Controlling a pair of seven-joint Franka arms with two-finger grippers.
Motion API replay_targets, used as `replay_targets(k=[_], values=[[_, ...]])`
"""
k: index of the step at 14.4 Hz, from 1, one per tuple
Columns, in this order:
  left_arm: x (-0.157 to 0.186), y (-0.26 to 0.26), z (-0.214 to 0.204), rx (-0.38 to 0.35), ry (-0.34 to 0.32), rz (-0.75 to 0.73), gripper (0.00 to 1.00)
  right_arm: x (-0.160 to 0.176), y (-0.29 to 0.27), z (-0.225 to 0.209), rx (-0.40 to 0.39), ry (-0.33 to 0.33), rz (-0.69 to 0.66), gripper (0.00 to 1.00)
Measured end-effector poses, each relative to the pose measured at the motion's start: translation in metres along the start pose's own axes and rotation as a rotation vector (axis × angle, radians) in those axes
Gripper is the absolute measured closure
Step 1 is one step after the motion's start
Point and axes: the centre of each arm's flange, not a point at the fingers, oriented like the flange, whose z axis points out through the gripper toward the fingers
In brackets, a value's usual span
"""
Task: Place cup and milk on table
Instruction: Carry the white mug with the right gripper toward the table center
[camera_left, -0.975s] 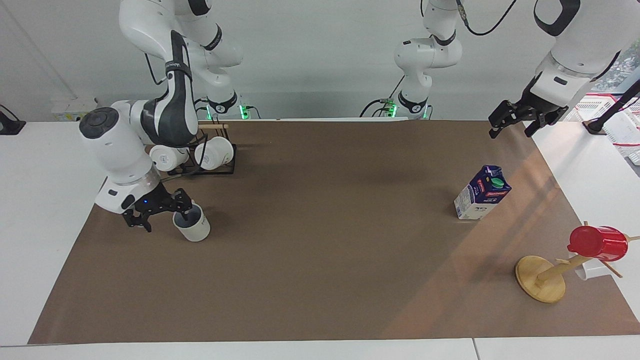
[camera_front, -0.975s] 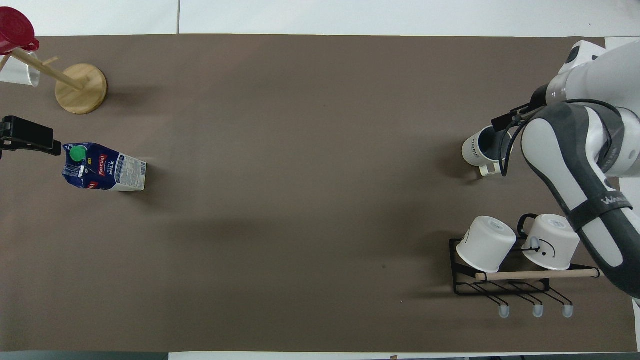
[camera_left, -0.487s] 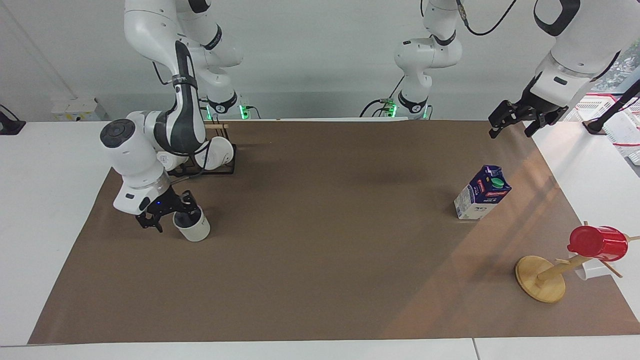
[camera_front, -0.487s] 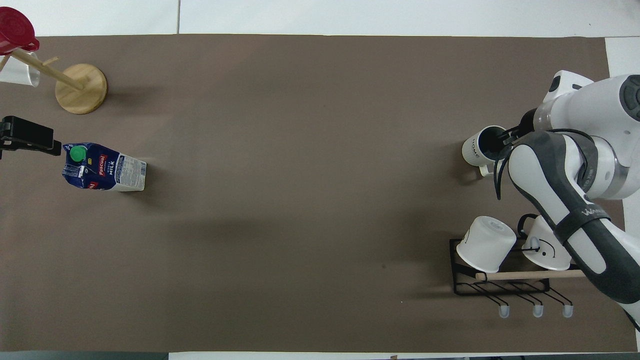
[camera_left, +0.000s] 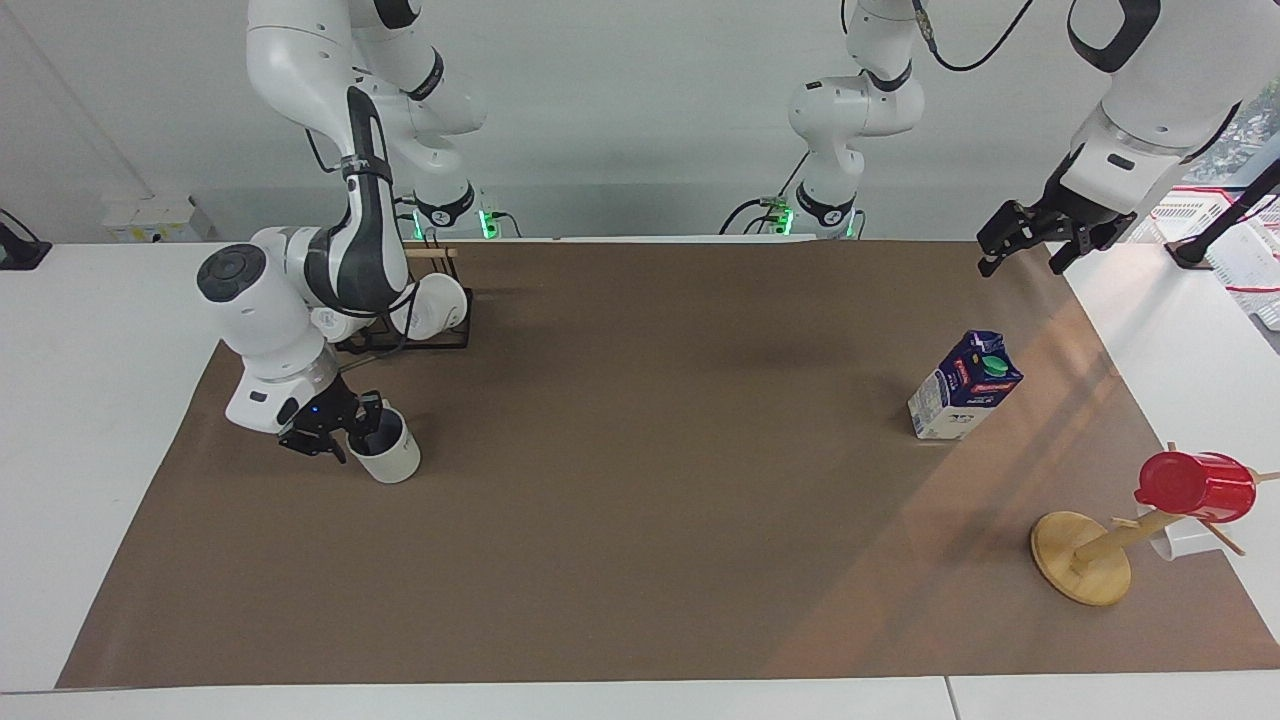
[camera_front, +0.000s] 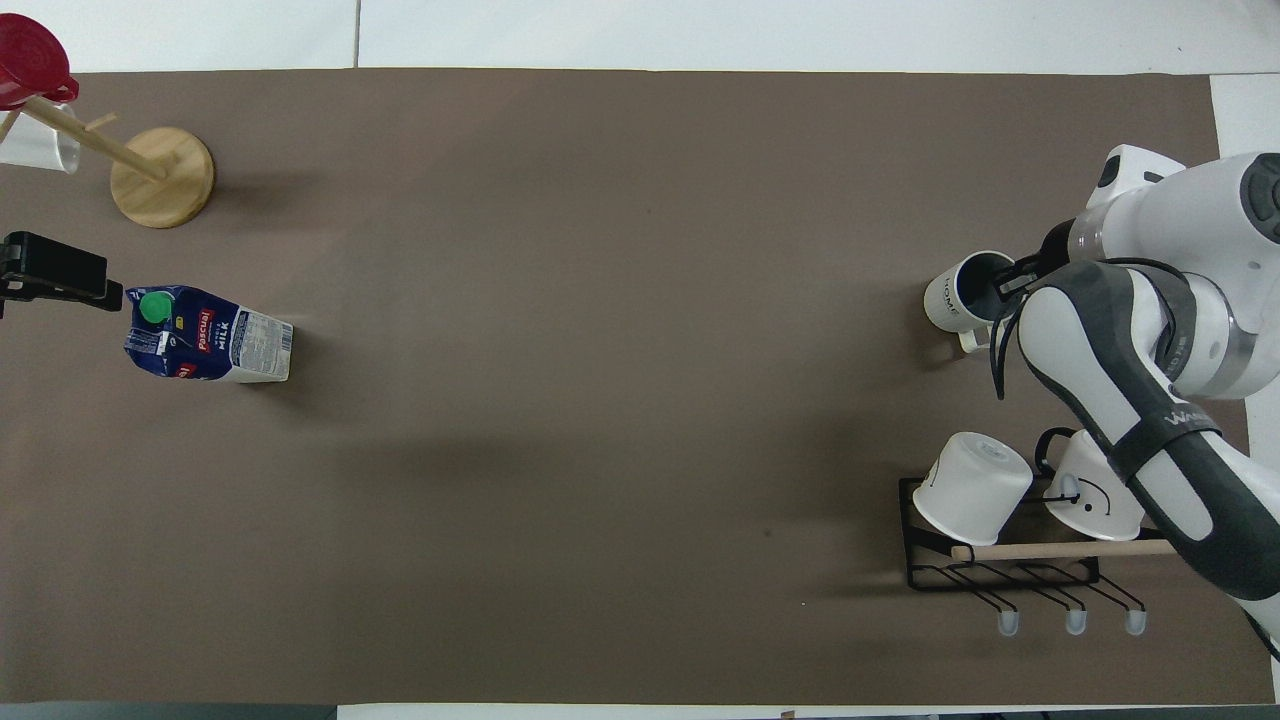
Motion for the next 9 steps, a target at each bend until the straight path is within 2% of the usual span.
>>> replay_targets(k=[1,5,7,9], values=[[0.0,0.0,0.0,0.0,0.0,0.0,0.0,0.0,0.0,0.0,0.002,0.002,0.001,0.95],[0.0,0.0,0.0,0.0,0.0,0.0,0.0,0.011,-0.001,-0.015,0.004,0.006,-0.008,0.96],[0.0,0.0,0.0,0.0,0.0,0.0,0.0,0.035,-0.02,-0.047,0.018,-0.001,0.017,0.96],[0.0,0.0,0.0,0.0,0.0,0.0,0.0,0.066,-0.065,-0.071,0.022,0.013,0.065,0.96]])
